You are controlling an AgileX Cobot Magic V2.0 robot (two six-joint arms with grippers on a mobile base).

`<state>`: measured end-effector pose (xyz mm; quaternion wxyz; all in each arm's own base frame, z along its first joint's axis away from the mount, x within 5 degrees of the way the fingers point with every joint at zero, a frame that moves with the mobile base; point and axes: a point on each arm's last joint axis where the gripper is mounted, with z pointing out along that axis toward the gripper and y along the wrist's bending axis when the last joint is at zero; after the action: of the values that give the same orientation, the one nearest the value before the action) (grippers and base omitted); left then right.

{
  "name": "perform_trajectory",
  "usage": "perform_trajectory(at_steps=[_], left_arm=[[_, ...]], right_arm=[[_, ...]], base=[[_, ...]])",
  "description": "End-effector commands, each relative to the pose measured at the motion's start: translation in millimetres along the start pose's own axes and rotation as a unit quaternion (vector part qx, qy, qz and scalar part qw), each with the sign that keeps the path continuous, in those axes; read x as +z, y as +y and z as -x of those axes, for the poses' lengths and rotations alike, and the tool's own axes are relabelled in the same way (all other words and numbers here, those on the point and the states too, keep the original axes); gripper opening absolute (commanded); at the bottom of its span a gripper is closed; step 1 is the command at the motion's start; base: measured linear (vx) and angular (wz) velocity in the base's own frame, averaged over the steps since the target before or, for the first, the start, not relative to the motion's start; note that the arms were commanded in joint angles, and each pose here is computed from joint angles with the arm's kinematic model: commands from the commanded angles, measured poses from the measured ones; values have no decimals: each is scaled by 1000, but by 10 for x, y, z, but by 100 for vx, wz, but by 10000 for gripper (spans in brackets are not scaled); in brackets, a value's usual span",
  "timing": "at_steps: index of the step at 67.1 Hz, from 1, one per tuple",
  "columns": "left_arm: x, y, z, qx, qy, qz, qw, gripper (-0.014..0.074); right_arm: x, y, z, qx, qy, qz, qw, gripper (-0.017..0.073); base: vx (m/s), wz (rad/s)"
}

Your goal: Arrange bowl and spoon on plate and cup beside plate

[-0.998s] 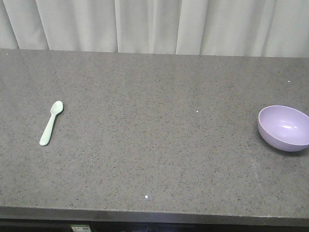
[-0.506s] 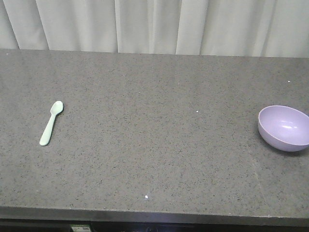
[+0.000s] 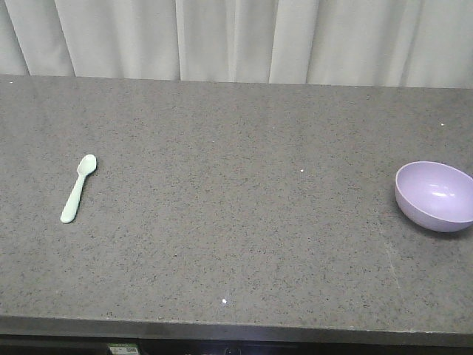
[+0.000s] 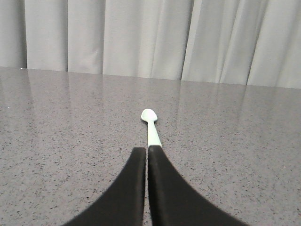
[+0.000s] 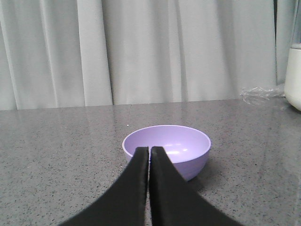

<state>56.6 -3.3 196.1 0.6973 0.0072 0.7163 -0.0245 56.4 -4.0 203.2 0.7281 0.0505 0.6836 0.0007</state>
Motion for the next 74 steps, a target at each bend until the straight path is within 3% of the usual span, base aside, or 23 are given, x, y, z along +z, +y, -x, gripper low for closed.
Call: perform_trajectory(at_steps=[1,11,18,24,36,40,49,54,65,74], left_arm=[[0,14,-8,-5,-34,6,999,-6],[0,14,-7,-5,-35,6,999,-6],[0,14,-6,-21,-35,5,999,-6],[-1,14,0,-62,-39,4,997,-6],[-12,45,80,-181,-76,10,980,-6],[-17,68,102,-227,-91,16,969,-6],[-30,113,150,-306,-116,27,944,-6],[-46,100,232,-331,-120,17,936,-6],[-168,28,677,-321,-152,-29,934,-6],[-264,-19,1127,-265,-178,-48,946,-6]], right_arm=[[-7,-16,44,-8,-37,-9,999,-1],[-7,-16,44,1,-37,-9,999,-1],[-7,-20,45,64,-38,-9,997,-1],[-8,-24,48,121,-39,-9,992,-1],[-8,-27,50,166,-38,-9,985,-1],[-9,-26,57,165,-39,-9,985,-1],[-35,12,259,163,-47,6,986,-1],[-67,46,479,143,-59,18,988,-1],[-108,131,1052,64,-73,38,995,-1],[-40,185,1495,13,-75,46,996,0]], base=[[0,0],[0,0],[0,0],[0,0],[0,0],[0,0],[0,0],[0,0],[0,0],[0,0]])
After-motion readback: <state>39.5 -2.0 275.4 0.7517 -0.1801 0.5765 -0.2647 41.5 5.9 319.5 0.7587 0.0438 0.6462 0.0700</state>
